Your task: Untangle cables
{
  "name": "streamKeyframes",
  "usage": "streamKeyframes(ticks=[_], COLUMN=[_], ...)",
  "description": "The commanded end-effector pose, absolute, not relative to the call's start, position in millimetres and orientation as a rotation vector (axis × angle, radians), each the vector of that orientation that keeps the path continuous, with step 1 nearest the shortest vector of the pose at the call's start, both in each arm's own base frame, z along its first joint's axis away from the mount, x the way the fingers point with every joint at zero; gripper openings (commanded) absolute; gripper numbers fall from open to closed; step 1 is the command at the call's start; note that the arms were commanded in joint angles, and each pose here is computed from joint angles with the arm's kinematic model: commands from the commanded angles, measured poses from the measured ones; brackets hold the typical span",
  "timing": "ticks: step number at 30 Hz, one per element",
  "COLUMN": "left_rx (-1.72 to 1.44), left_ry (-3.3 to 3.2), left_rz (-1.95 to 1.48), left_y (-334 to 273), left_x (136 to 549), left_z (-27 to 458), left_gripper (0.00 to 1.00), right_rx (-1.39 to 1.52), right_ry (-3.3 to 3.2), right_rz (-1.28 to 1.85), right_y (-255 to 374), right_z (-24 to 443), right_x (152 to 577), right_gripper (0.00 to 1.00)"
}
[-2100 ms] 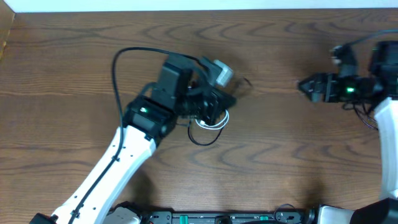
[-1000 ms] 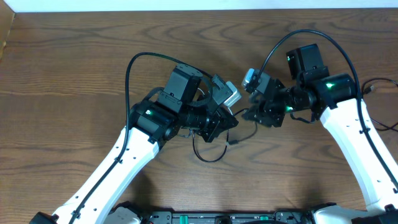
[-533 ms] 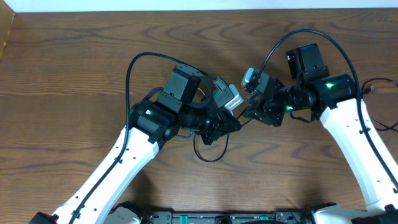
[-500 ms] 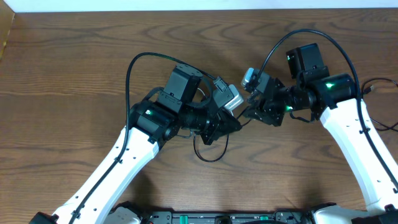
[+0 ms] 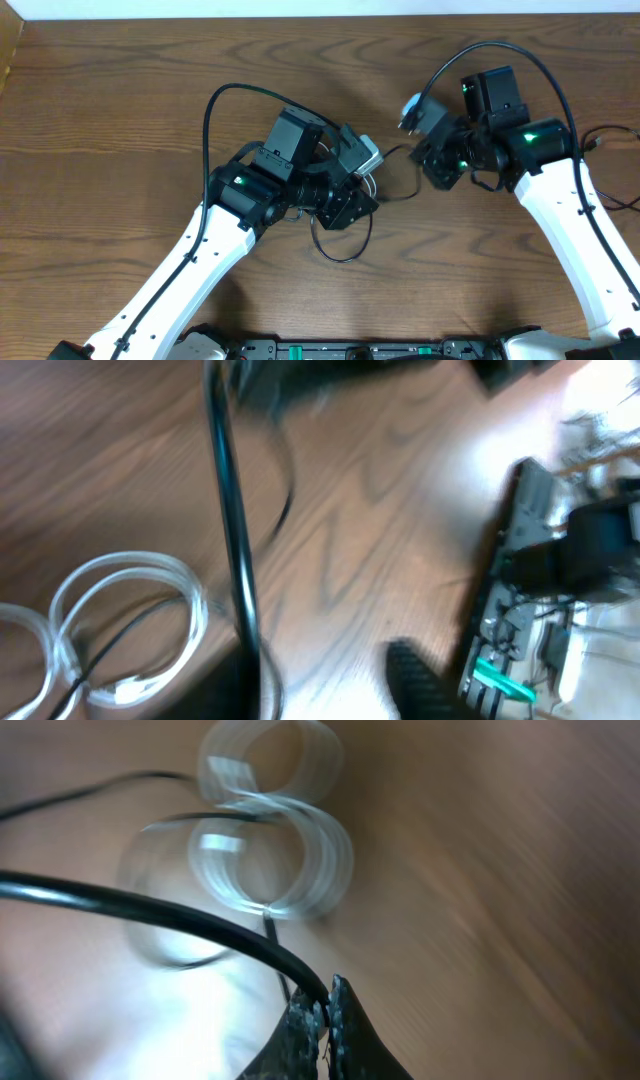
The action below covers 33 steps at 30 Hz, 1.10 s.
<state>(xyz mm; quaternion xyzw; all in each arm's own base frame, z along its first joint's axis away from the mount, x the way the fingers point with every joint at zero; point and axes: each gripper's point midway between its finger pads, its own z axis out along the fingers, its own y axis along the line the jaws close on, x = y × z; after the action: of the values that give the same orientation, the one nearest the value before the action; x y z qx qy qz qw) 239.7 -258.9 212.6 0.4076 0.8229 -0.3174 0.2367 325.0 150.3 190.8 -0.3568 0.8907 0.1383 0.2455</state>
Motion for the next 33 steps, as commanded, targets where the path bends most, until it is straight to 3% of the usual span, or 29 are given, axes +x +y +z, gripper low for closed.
streamKeyframes(ticks=[1, 4, 9, 15, 25, 33], left_rx=[1.089, 1.078, 1.068, 1.043, 0.992, 0.543], left_ry=[2.313, 2.359, 2.406, 2.478, 2.677, 2.808], left_rz=[-0.702, -0.639, -0.572, -0.579, -0.577, -0.656], left_y=[-244.1, -235.1, -225.6, -227.8, -242.6, -260.1], left_x=[252.0, 252.1, 252.2, 255.5, 279.5, 307.4], left_z=[201.5, 194.3, 187.2, 169.6, 91.3, 63.3], left_gripper=[0.73, 0.77, 0.79, 0.79, 0.79, 0.79], right_rx=[-0.195, 0.241, 0.574, 0.647, 0.657, 0.655], right_ry=[2.621, 2.601, 2.613, 2.649, 2.680, 2.696], right_rz=[-0.187, -0.370, -0.331, -0.279, -0.292, -0.272], right_y=[51.5, 1.0, -29.8, -38.5, -39.9, -37.0], right_z=[186.8, 189.5, 181.8, 176.3, 173.5, 172.0], right_x=[354.1, 346.7, 332.4, 325.0, 317.0, 315.1], right_gripper=[0.01, 0.01, 0.01, 0.01, 0.01, 0.01])
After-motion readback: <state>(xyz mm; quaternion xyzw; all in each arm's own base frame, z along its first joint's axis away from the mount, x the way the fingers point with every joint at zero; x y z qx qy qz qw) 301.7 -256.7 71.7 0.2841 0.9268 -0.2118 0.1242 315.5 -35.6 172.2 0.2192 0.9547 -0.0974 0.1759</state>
